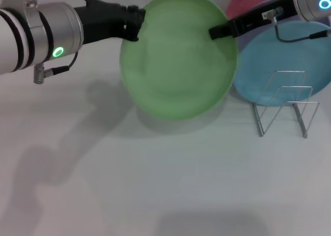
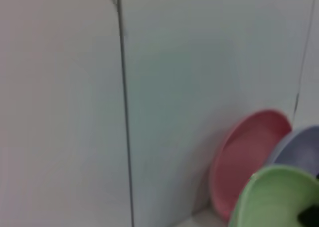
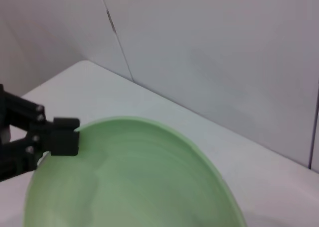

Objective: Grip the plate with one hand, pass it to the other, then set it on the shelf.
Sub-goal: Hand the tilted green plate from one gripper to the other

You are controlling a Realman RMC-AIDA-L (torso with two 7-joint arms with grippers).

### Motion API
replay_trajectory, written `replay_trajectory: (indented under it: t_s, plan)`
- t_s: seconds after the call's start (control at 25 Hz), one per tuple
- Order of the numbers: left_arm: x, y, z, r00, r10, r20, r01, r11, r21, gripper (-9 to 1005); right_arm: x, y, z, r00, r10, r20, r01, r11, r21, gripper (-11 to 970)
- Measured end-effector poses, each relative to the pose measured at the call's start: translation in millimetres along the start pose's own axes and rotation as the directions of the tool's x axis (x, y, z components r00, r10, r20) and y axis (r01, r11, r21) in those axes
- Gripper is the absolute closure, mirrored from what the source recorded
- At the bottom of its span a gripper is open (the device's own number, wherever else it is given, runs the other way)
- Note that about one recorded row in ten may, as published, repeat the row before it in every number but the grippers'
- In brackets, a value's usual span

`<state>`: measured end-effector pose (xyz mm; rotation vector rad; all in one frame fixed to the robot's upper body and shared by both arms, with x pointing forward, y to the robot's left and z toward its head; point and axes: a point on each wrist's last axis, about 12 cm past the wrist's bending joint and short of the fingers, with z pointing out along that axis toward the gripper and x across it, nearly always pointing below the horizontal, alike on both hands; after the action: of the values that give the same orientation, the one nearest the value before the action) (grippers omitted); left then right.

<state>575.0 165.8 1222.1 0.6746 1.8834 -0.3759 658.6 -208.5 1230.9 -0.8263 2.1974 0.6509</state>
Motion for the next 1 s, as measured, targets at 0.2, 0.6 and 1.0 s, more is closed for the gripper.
replay_trajectory:
  t_s: [0.2,0.6,1.0]
  plan:
    - [-3,-3.5,-1,0.999,-0.010,0.051,0.009,1.000,0.013,880,5,1.2,-5,1.000,0.006,0.019,-0.006,1.000,-0.008,837]
    - [-9,-5.3,-6,0.997,0.012,0.077,-0.013,1.000,0.010,627,10,6.3,-24,0.998,0.005,0.055,-0.006,1.000,0.018,848]
    - [-7,3.2,-19,0.991,0.032,0.134,-0.025,0.998,-0.056,235,10,1.6,-38,0.998,-0.016,0.053,0.012,0.997,0.072,888]
